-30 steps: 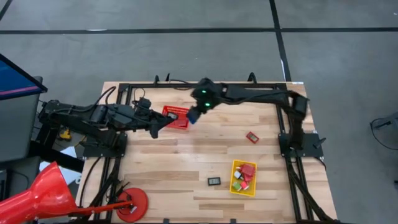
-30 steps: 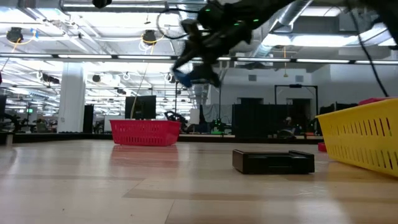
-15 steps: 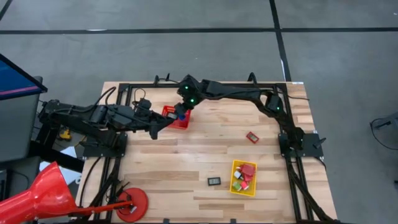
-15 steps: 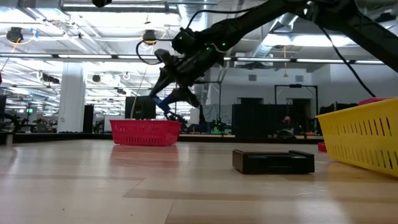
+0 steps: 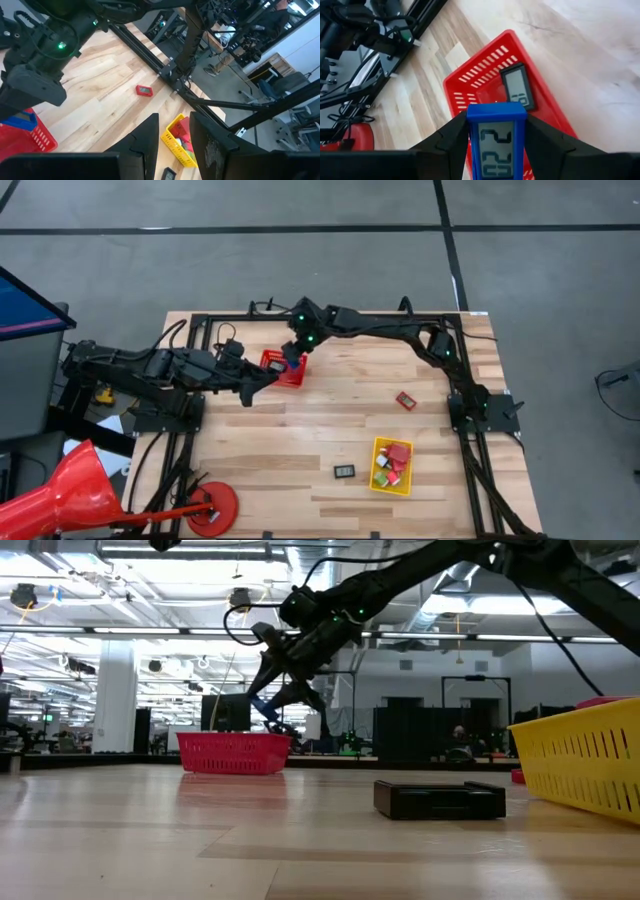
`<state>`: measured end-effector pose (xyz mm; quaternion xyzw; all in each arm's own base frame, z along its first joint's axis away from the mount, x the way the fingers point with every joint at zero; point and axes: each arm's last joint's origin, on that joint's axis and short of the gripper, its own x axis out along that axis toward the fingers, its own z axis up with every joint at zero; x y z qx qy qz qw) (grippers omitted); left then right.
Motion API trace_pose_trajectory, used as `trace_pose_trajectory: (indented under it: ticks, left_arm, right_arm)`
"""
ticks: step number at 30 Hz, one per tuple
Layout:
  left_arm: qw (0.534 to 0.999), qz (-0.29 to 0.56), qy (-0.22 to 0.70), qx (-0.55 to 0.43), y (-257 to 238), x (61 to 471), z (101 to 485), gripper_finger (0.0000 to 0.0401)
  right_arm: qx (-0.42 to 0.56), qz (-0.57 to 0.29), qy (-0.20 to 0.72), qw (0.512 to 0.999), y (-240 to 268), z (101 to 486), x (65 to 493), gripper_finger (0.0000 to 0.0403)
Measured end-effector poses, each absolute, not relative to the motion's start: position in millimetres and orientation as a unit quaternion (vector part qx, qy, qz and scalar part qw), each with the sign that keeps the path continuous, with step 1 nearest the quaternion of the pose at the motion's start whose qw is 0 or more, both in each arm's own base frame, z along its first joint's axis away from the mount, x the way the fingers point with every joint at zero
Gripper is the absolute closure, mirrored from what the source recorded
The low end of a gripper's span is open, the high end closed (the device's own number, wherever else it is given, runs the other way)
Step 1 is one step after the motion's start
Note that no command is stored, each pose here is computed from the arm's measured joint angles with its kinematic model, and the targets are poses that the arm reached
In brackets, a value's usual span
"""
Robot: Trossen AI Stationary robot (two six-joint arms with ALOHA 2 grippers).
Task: Pick & Place Office items
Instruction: Put the blue digital clock into the red basket
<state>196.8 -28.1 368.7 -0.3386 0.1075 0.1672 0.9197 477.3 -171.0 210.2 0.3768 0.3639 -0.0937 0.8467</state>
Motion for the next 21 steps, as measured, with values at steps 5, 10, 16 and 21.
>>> trace_pose_trajectory:
  ticks: [5, 10, 16, 21]
  left_arm:
    - [0.920, 0.167, 0.108, -0.338, -28.1, 196.8, 368.7, 0.0297]
    - [0.921, 0.167, 0.108, -0.335, -28.1, 196.8, 368.7, 0.0297]
    - [0.923, 0.166, 0.109, -0.330, -28.1, 196.8, 368.7, 0.0297]
    - [0.923, 0.166, 0.109, -0.330, -28.1, 196.8, 368.8, 0.0297]
  right_arm:
    - [0.376, -0.093, 0.364, 0.847, -170.6, 210.2, 477.5, 0.0242]
    - [0.374, -0.092, 0.364, 0.848, -171.0, 210.3, 477.3, 0.0240]
    - [0.370, -0.086, 0.362, 0.851, -166.4, 210.9, 479.7, 0.0204]
    - [0.369, -0.088, 0.363, 0.851, -165.3, 210.7, 479.9, 0.0168]
